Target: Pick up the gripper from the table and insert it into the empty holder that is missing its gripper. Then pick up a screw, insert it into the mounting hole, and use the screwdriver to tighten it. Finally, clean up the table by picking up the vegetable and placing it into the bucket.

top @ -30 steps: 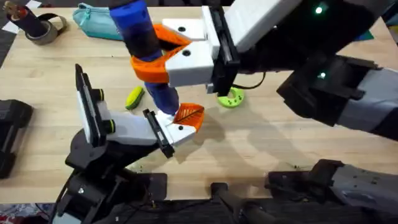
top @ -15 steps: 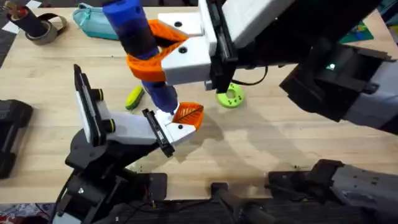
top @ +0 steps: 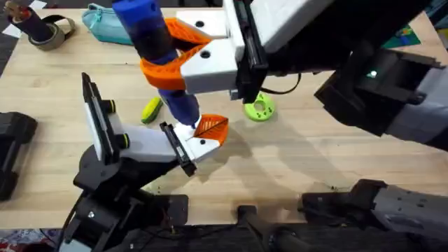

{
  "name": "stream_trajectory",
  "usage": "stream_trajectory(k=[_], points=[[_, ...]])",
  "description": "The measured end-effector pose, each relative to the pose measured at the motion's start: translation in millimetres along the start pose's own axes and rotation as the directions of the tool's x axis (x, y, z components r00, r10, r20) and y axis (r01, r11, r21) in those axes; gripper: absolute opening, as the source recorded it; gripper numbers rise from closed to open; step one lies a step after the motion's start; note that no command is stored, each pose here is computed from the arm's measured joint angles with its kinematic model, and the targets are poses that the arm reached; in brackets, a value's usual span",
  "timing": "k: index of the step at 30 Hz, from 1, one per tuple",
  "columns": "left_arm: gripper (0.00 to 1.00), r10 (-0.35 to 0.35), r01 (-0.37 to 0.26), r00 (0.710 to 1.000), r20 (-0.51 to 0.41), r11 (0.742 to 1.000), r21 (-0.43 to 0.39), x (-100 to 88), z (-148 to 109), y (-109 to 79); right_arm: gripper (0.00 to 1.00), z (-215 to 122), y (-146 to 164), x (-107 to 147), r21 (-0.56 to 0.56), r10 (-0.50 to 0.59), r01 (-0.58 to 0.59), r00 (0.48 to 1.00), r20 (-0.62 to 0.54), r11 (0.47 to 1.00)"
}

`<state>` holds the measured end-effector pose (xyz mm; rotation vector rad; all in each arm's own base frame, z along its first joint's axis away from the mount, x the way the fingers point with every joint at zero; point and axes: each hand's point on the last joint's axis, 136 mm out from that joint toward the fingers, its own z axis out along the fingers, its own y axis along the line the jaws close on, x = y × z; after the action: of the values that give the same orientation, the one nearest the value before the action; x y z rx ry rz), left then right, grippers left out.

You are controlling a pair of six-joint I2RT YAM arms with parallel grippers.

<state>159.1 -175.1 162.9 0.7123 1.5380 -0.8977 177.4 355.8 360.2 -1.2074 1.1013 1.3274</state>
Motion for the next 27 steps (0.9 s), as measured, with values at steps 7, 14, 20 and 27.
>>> stream_trajectory(k=[7,14,20,27], points=[[0.014,0.0,0.0,1.0,0.0,1.0,-0.002,0.0,-0.1,0.3,0.047,0.5,0.0,-5.3,-0.001,-0.012,0.012,1.0,0.01,1.0],[0.014,0.0,0.0,1.0,0.0,1.0,-0.005,0.0,-0.1,1.1,0.046,1.1,-0.2,-6.3,-0.001,-0.028,0.028,1.0,0.005,1.0],[0.014,0.0,0.0,1.0,0.001,1.0,-0.006,-0.1,-0.1,1.1,0.046,4.4,3.5,-2.7,-0.01,-0.044,0.044,0.999,-0.005,0.999],[0.014,0.0,0.0,1.0,0.001,1.0,-0.006,-0.1,-0.1,1.1,0.048,5.1,5.2,-6.9,-0.014,-0.073,0.073,0.997,0.01,0.997]])
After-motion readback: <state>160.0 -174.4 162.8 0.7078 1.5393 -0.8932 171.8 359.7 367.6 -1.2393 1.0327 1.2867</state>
